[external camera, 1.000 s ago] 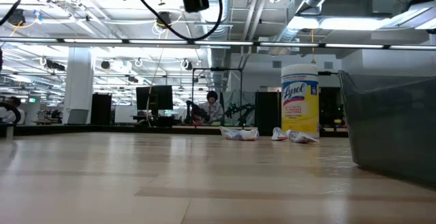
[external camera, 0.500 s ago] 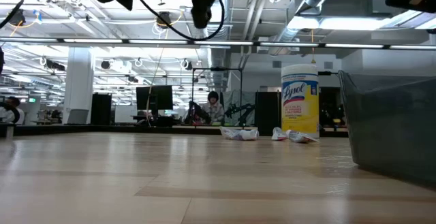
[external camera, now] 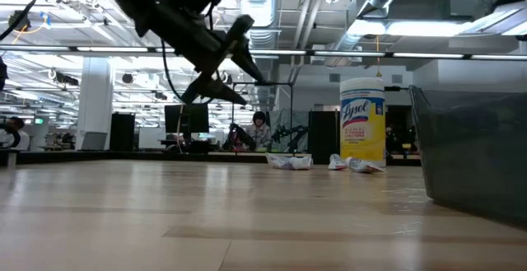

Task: Pick & Place Travel size toiletries
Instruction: Put the toothpaste into the black bin

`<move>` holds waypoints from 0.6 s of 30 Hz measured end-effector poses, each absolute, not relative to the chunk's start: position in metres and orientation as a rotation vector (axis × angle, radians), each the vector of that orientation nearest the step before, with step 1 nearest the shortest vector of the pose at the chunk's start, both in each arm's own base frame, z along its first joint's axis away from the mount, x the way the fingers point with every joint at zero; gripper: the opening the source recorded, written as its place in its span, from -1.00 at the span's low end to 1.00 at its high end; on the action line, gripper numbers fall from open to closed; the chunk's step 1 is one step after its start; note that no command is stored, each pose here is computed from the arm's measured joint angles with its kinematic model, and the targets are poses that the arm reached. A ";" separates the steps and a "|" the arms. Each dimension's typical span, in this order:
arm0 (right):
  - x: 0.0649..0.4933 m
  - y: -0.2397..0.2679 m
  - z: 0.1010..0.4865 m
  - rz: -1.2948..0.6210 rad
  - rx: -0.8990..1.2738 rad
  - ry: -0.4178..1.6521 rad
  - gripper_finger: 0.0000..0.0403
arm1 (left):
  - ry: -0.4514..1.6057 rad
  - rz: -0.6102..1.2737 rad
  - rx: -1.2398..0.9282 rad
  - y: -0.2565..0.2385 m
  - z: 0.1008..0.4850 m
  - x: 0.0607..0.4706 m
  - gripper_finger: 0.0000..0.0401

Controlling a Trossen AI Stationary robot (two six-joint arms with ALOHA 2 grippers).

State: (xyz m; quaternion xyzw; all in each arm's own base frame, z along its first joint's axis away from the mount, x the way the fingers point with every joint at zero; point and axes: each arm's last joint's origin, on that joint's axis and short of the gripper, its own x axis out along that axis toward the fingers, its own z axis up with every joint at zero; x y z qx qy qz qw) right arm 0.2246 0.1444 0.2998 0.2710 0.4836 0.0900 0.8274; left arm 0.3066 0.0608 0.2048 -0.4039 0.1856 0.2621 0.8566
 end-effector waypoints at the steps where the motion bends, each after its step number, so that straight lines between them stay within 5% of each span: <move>1: 0.225 0.143 0.301 0.183 0.577 1.017 0.04 | 0.379 0.566 -0.840 0.067 0.205 0.306 0.25; 12: 0.226 0.137 0.303 0.159 0.587 0.996 -0.14 | 0.445 0.454 -0.413 0.092 0.209 0.303 0.25; 18: 0.228 0.133 0.303 0.146 0.594 0.992 -0.09 | 0.515 0.344 -0.355 0.098 0.204 0.328 0.25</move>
